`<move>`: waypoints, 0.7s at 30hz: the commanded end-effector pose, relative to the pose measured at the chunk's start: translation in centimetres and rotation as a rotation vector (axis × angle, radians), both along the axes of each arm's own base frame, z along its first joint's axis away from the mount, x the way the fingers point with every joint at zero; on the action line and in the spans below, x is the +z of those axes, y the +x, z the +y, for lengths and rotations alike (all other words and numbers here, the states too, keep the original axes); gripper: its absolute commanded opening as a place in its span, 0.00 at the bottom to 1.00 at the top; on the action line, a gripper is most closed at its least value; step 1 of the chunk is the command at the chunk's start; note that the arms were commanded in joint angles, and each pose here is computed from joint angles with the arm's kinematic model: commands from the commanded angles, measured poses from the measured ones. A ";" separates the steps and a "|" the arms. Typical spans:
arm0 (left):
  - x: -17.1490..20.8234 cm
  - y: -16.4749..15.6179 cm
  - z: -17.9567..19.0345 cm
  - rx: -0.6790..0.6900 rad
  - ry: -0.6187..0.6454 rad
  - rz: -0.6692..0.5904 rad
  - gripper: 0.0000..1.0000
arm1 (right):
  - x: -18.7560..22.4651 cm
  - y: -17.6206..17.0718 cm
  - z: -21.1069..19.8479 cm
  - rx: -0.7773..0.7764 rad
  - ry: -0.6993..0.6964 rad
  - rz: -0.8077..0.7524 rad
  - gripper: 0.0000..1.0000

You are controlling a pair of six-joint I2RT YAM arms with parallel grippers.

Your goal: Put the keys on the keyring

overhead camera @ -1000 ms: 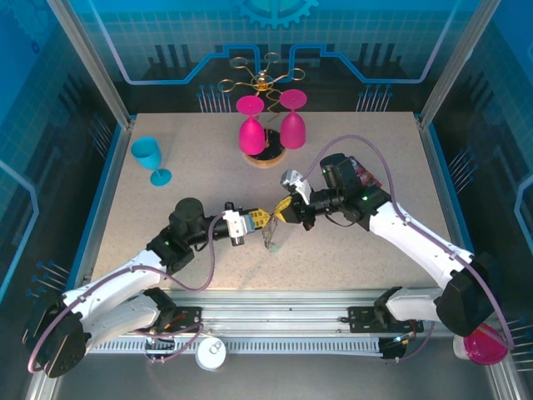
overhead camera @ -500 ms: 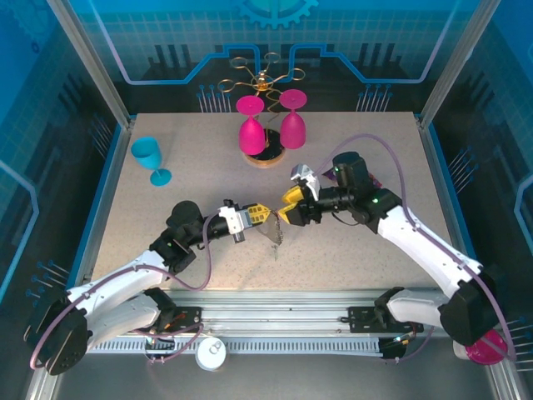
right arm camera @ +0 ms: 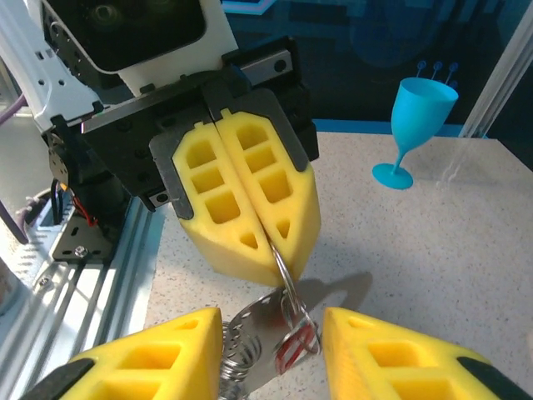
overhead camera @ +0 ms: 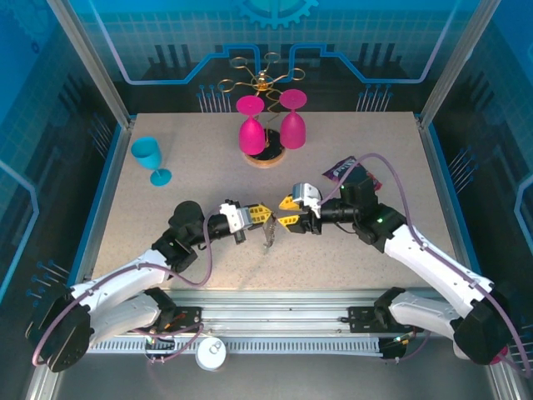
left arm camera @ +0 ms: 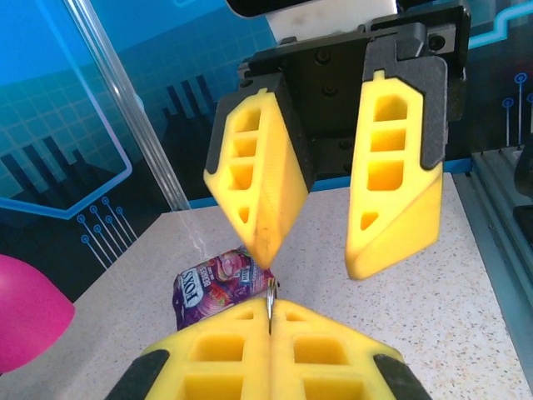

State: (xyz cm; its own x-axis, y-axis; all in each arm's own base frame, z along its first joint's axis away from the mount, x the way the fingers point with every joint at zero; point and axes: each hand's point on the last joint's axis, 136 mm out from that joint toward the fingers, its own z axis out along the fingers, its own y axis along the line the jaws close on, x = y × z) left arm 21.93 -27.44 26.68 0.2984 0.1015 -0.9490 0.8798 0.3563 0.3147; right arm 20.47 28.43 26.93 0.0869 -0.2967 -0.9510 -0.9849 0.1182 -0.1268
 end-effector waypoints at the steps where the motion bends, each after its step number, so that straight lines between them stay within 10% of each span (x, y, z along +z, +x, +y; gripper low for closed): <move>1: 1.4 -0.7 -0.4 -0.046 -0.052 -0.022 0.00 | 1.0 0.3 1.0 0.027 0.018 -0.094 0.35; 10: 1.4 -0.5 -0.3 -0.036 -0.066 -0.006 0.00 | 0.2 0.4 1.7 0.037 -0.006 -0.084 0.00; 21: -2.3 0.8 0.1 0.026 0.234 0.048 0.15 | -1.9 -1.3 1.5 0.106 -0.417 -0.146 0.00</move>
